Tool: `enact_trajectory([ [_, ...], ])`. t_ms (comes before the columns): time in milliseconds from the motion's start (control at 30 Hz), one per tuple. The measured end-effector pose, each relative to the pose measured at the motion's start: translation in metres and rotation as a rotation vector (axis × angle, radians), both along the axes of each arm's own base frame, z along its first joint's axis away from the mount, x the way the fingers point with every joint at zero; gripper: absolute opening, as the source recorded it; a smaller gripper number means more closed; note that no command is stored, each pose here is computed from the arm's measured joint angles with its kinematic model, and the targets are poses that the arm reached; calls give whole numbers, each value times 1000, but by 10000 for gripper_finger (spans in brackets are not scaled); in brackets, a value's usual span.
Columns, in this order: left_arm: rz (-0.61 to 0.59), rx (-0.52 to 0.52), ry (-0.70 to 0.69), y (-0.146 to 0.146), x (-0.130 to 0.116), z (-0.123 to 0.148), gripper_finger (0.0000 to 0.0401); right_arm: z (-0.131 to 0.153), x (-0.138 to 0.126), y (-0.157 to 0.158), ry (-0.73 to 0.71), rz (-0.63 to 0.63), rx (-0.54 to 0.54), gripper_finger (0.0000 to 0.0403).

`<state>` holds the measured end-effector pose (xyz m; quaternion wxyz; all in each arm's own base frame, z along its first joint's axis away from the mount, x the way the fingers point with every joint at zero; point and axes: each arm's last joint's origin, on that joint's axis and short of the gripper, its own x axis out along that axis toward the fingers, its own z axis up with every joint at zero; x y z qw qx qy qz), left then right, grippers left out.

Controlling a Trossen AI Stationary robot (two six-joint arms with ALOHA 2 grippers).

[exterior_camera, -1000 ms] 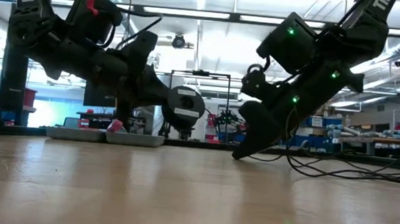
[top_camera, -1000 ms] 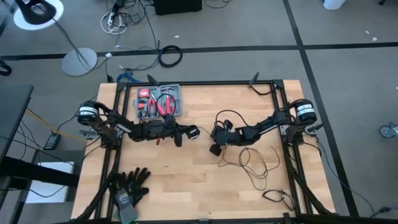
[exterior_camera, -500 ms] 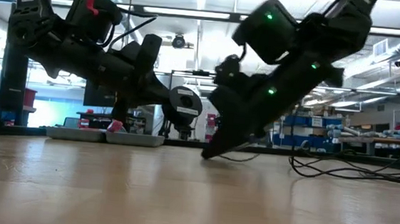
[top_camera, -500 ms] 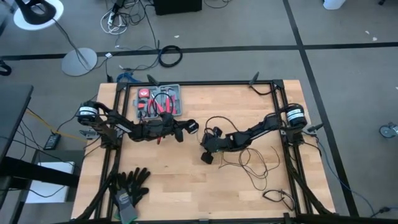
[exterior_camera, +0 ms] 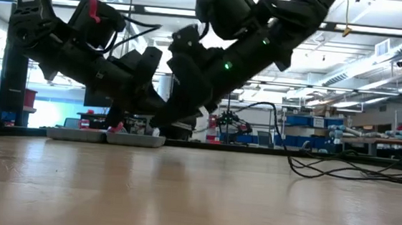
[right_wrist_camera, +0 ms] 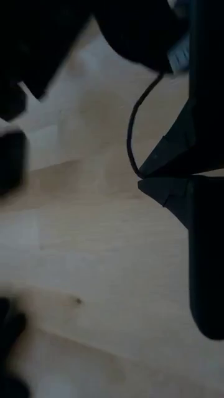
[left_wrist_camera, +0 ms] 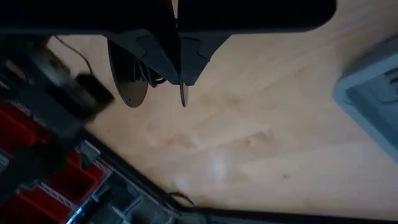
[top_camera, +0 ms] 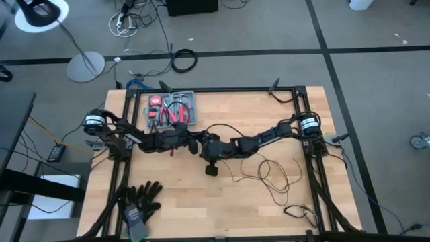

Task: Coil cords
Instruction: Coil the black wire onto the spool

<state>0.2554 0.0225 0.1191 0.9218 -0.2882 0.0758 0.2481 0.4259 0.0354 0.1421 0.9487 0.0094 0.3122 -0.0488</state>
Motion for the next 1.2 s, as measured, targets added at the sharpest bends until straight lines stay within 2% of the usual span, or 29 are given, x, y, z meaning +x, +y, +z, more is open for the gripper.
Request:
enact_trajectory([
  [167,-85,-21,37,-2,0,-3,0,17,-2,-20,2,20,48,0],
  [333,-127,-33,104,-4,-2,-9,0,35,-12,-32,42,-2,26,0],
  [467,-146,-39,105,-4,-2,-9,0,44,-23,-41,105,-91,-12,0],
  [667,-170,-39,77,-5,-1,-7,0,32,-33,-45,237,-194,18,16],
  [800,-167,-37,78,-5,-2,-8,0,0,-46,-41,344,-210,62,44],
  [1033,-159,-34,81,-5,-2,-8,0,-21,-60,-26,311,-271,115,102],
  [1200,-155,-35,98,-4,-2,-9,0,-23,-62,-16,291,-290,70,123],
])
